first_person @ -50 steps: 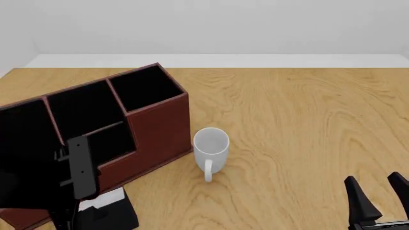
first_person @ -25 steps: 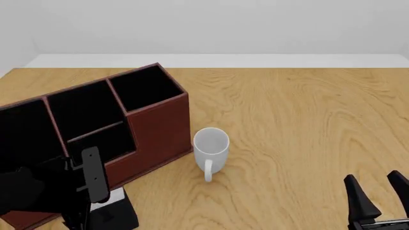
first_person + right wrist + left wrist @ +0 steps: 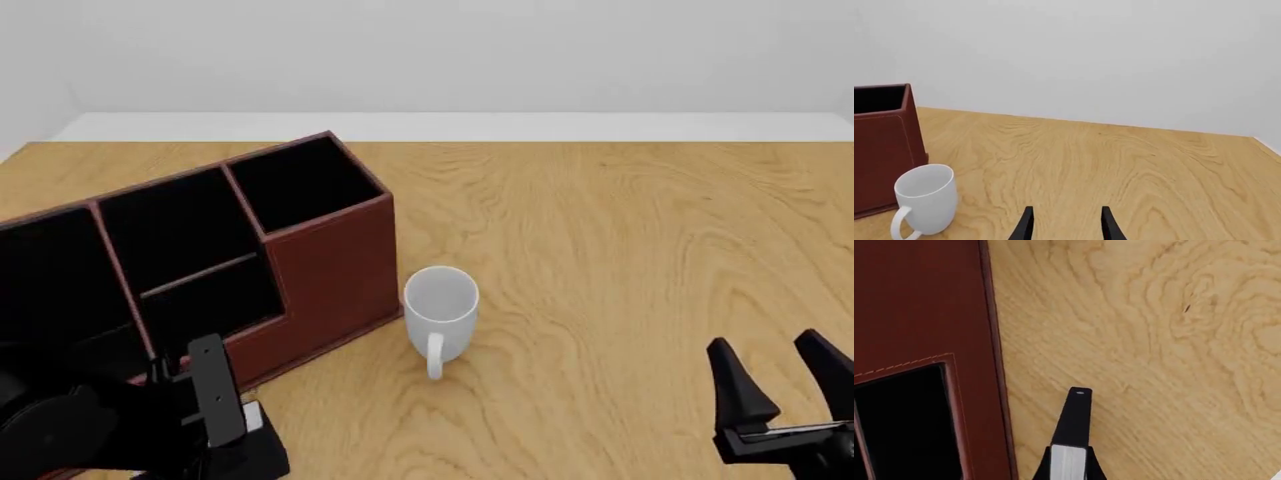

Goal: Pick up the book and place it in the front compartment of the caddy.

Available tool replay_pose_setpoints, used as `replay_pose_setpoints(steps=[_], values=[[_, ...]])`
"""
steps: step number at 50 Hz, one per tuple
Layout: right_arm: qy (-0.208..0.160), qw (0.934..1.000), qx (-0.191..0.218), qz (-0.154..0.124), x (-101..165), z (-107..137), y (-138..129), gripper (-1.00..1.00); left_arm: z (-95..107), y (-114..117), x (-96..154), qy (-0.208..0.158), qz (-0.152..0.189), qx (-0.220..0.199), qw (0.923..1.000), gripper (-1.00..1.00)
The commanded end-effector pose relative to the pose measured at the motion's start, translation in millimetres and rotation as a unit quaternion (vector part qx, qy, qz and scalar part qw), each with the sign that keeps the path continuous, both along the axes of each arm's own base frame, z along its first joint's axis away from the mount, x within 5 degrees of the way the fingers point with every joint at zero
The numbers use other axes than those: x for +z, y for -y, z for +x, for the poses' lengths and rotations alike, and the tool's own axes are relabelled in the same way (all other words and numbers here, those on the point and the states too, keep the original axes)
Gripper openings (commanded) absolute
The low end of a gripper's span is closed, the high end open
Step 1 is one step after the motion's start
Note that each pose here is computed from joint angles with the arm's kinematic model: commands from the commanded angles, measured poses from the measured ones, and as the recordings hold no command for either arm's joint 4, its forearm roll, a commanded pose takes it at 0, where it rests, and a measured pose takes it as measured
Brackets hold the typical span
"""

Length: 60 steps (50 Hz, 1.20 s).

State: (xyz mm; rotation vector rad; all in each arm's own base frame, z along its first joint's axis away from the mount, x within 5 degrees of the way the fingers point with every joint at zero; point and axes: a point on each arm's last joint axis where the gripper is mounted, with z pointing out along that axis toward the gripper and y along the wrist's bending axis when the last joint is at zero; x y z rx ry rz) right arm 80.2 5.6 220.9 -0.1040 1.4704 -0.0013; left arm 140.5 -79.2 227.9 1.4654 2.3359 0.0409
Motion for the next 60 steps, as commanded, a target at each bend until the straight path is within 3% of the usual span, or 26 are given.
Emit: replay_pose_setpoints(steps=[1, 6, 17, 46, 53, 60], values=[[0.001, 1.0, 0.0, 0.0, 0.5, 2.3, -0.2, 1.0, -2.0, -3.6, -6.1, -0.019, 0.001, 0.014, 0.9997, -1.0], [0.002, 1.0, 0.0, 0.002, 0.5, -0.1, 0.1, 1.0, -8.1, -0.1, 3.4, -0.025, -0.001, 0.007, 0.9997, -1.0], [0.003, 1.0, 0.001, 0.002, -0.1, -4.5, 0.2, 1.0, -0.4, 2.5, 45.9, 0.015, -0.017, -0.004, 0.9997, -1.0], [0.005, 1.0, -0.002, 0.003, 0.3, -4.9, 0.6, 1.0, -16.9, 13.6, 128.9, 0.052, -0.038, -0.072, 0.9953, -1.0], [0.005, 1.0, -0.002, 0.004, 0.2, -5.6, 0.7, 1.0, -11.0, 16.7, 138.1, 0.062, -0.039, -0.076, 0.9944, -1.0], [0.009, 0.9999, -0.004, 0.002, 1.0, -7.0, 1.1, 1.0, -2.2, 12.4, 155.7, 0.094, -0.037, -0.081, 0.9915, -1.0]])
